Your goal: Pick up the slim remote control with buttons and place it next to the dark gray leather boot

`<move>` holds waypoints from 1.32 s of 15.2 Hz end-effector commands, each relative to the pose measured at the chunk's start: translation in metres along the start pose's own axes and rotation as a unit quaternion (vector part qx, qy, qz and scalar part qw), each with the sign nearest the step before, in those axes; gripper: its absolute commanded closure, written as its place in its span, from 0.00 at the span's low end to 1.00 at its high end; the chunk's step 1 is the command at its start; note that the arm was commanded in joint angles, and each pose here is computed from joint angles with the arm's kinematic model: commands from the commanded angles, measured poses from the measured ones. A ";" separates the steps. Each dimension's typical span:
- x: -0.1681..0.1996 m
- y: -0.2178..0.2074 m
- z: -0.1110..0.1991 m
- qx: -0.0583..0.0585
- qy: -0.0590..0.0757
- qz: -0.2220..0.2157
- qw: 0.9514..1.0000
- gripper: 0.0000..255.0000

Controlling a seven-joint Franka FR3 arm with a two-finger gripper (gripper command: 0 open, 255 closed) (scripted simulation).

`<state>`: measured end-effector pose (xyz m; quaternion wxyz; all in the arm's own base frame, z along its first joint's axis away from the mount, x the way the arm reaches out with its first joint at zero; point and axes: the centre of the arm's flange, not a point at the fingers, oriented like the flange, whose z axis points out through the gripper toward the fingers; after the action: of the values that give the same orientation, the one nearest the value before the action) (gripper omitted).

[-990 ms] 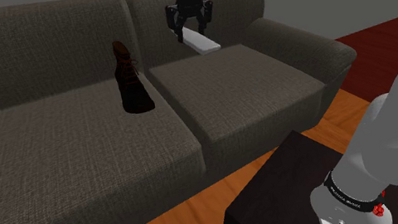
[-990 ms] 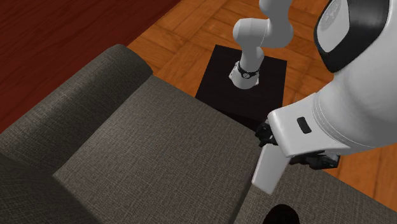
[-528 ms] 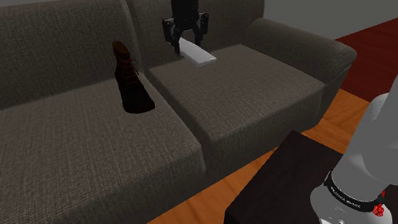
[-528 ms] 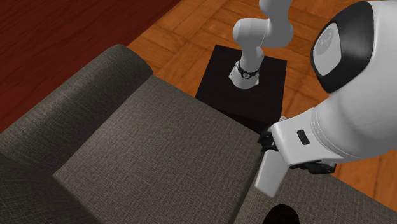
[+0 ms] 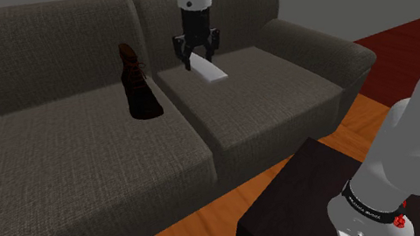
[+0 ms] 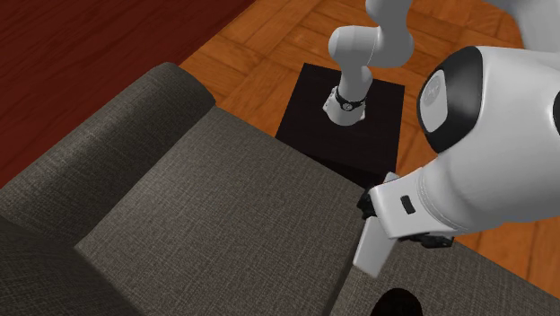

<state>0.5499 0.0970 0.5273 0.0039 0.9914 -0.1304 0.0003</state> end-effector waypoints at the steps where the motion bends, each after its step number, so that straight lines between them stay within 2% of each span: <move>1: 0.000 0.001 0.011 0.000 0.000 0.000 1.000 1.00; 20: 0.000 0.000 0.111 0.000 0.000 0.000 1.000 1.00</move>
<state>0.5495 0.0959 0.4202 0.0039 0.9914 -0.1305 0.0004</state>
